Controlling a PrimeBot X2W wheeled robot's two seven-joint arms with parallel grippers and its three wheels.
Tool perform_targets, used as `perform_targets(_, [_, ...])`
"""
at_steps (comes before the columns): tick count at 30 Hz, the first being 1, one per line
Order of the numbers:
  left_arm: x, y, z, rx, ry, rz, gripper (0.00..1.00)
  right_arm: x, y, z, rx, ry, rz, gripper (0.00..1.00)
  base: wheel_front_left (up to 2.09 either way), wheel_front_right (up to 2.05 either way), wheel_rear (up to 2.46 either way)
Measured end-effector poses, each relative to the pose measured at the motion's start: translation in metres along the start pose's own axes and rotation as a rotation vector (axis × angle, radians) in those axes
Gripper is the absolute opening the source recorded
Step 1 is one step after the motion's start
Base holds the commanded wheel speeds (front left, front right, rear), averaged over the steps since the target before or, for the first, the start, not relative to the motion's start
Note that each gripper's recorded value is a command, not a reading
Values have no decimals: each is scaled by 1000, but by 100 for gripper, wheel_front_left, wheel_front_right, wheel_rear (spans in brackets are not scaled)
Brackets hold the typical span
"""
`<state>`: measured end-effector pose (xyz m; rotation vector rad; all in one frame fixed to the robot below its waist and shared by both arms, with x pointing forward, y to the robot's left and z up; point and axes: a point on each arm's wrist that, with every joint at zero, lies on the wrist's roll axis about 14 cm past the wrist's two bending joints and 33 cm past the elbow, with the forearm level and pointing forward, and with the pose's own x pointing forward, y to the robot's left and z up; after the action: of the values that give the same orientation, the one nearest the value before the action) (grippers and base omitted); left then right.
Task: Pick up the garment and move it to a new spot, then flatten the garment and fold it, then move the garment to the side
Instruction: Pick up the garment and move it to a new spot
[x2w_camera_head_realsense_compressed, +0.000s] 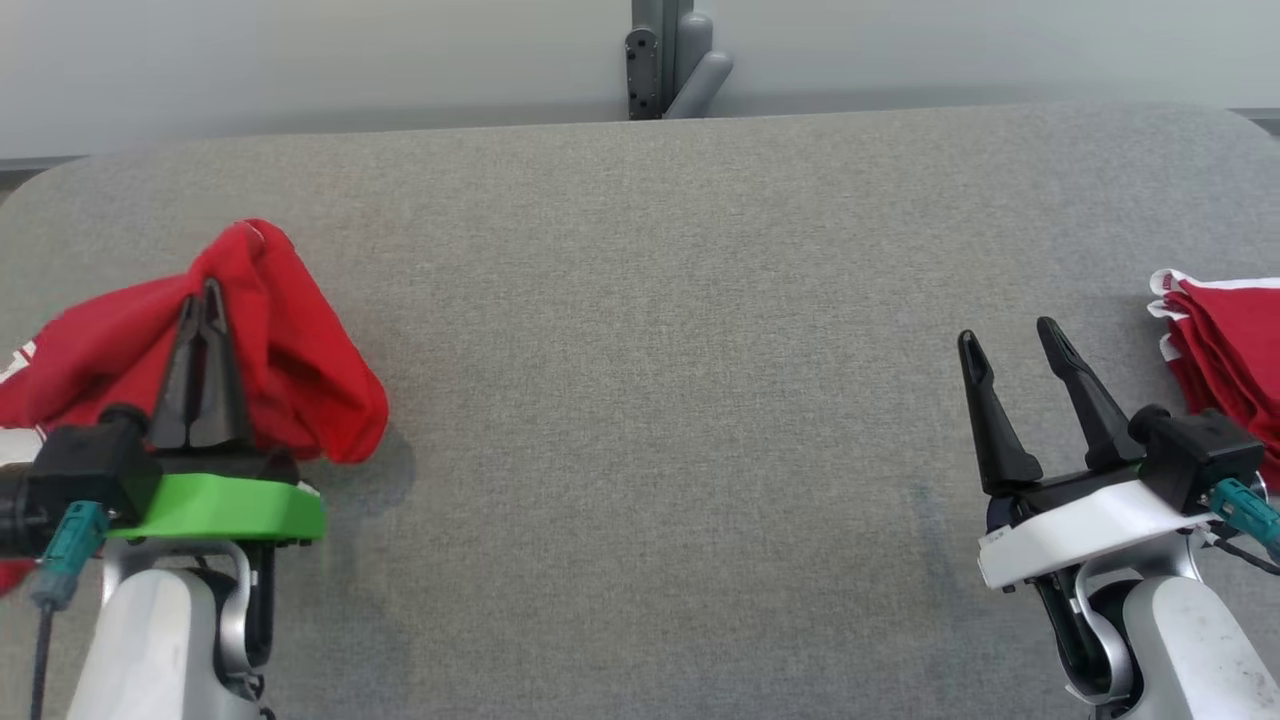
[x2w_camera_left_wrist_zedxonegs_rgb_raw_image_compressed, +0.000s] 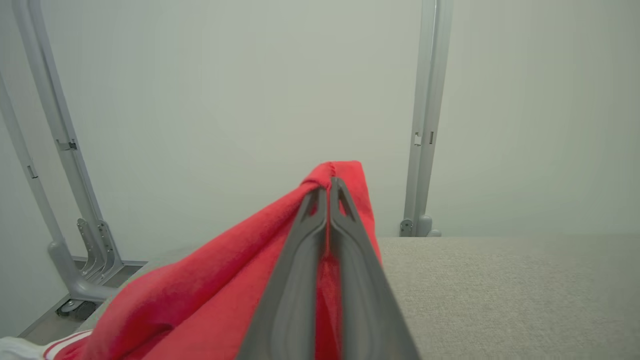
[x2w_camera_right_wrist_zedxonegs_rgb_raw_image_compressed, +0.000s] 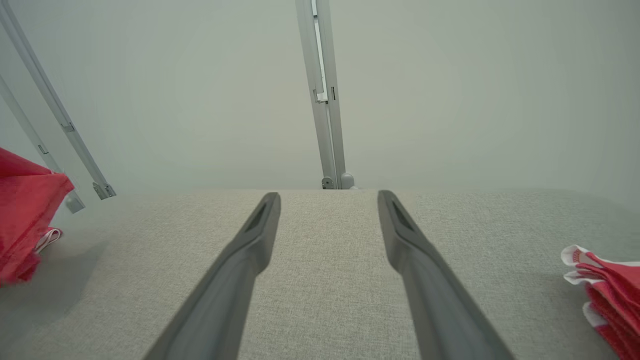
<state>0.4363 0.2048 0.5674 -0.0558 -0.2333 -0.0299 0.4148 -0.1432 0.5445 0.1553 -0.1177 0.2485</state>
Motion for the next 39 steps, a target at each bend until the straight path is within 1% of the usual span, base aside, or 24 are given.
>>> perform_targets(3, [4, -27, 1, -30, -4, -62, 0, -5, -6, 6, -6, -14, -21, 100, 0, 0, 0])
perform_targets(9, [17, -86, -14, -104, 39, -195, 0, -7, -15, 21, -13, -57, -50, 100, 0, 0, 0])
perform_targets(12, [29, -121, -23, -112, 63, -295, 0, -10, -29, 25, -25, -69, -88, 100, 0, 0, 0])
perform_targets(13, [29, -121, -23, -112, 63, -295, 0, -10, -29, 25, -25, -69, -88, 100, 0, 0, 0])
perform_targets(18, [44, -179, -44, -133, 123, -433, 0, -13, -50, 29, -24, -90, -147, 100, 0, 0, 0])
perform_targets(22, [49, -214, -77, -155, 217, -511, 0, -17, -63, 18, -10, -74, -192, 100, 0, 0, 0])
perform_targets(28, [34, -258, -140, -173, 395, -613, 0, -25, -83, -2, 0, -29, -262, 100, 0, 0, 0])
perform_targets(34, [17, -281, -188, -189, 529, -669, 0, -36, -99, -20, 1, 24, -323, 100, 0, 0, 0])
perform_targets(35, [17, -284, -191, -197, 531, -671, 48, -38, -101, -22, 1, 31, -331, 100, 0, 0, 0])
perform_targets(36, [18, -286, -193, -200, 530, -668, 100, -39, -104, -25, 3, 40, -340, 100, 0, 0, 0])
perform_targets(39, [19, -291, -191, -213, 508, -666, 100, -43, -107, -31, 0, 61, -352, 100, 0, 0, 0])
